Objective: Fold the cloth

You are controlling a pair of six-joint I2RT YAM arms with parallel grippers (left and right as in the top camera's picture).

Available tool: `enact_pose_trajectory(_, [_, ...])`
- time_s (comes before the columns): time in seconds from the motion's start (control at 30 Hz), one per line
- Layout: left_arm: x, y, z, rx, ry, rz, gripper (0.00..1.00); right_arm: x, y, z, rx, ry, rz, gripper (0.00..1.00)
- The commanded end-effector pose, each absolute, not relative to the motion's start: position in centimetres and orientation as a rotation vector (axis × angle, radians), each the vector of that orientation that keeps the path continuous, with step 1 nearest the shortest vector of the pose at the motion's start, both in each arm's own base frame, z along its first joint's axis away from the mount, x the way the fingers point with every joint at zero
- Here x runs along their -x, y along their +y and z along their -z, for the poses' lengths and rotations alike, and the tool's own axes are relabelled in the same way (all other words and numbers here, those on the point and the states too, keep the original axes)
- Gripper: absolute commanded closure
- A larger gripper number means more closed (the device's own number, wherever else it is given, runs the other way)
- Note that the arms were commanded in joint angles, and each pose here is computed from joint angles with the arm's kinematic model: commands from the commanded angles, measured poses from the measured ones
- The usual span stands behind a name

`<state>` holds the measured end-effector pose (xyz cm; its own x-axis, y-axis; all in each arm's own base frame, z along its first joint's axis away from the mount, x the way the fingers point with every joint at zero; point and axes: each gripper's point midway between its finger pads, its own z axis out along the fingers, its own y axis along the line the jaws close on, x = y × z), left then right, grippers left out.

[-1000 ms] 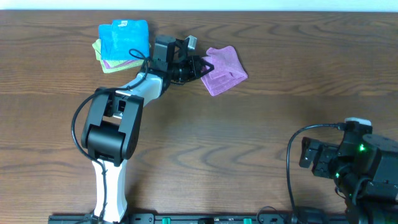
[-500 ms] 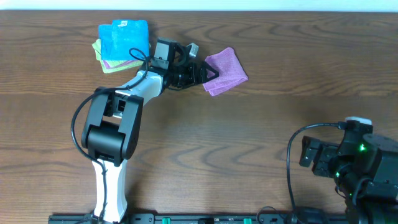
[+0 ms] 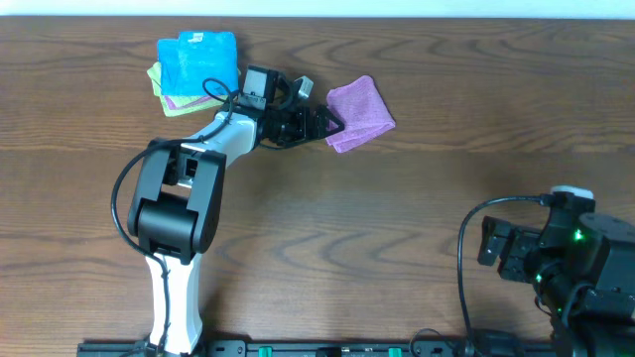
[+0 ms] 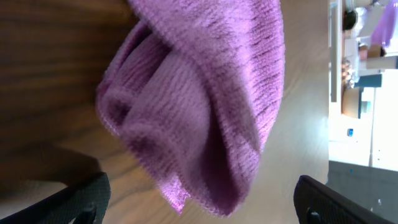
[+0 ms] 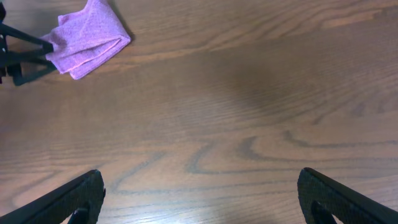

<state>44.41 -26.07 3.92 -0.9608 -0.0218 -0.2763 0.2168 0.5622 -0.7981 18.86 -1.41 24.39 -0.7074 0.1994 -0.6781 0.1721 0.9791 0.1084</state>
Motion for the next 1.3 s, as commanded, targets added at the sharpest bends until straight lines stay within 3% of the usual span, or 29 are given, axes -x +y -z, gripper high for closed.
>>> enact_pose_trajectory(0.0, [-43.3,-26.5,-3.1,-0.175,2.531,1.413,0.05,-18.8,-1.4,-24.4,-0.279,2.363,-0.06,0.01])
enact_pose_trajectory(0.4, [-41.9,-26.6,-1.8,-0.026,2.406,1.534,0.04,-19.1,-1.4,-24.7,-0.277,2.348,-0.061,0.01])
enact_pose_trajectory(0.83, [-41.3,-31.9,-2.2,-0.009,2.378,1.461,0.07,-19.6,-1.4,-25.2,-0.303,2.315,-0.074,0.01])
enact_pose_trajectory(0.87, [-41.4,-32.0,-2.1,0.0,2.379,1.449,0.25,-19.6,-1.4,-25.2,-0.303,2.315,-0.074,0.01])
enact_pose_trajectory(0.9, [-41.6,-31.9,-2.0,0.023,2.383,1.433,0.64,-19.6,-1.4,-25.2,-0.303,2.315,-0.074,0.01])
enact_pose_trajectory(0.93, [-41.8,-31.7,-1.7,0.063,2.396,1.415,0.94,-19.6,-1.4,-25.2,-0.303,2.315,-0.074,0.01])
enact_pose_trajectory(1.27, [-43.1,-29.3,-1.8,0.106,2.384,1.422,0.95,-19.6,-1.4,-25.2,-0.303,2.315,-0.074,0.01])
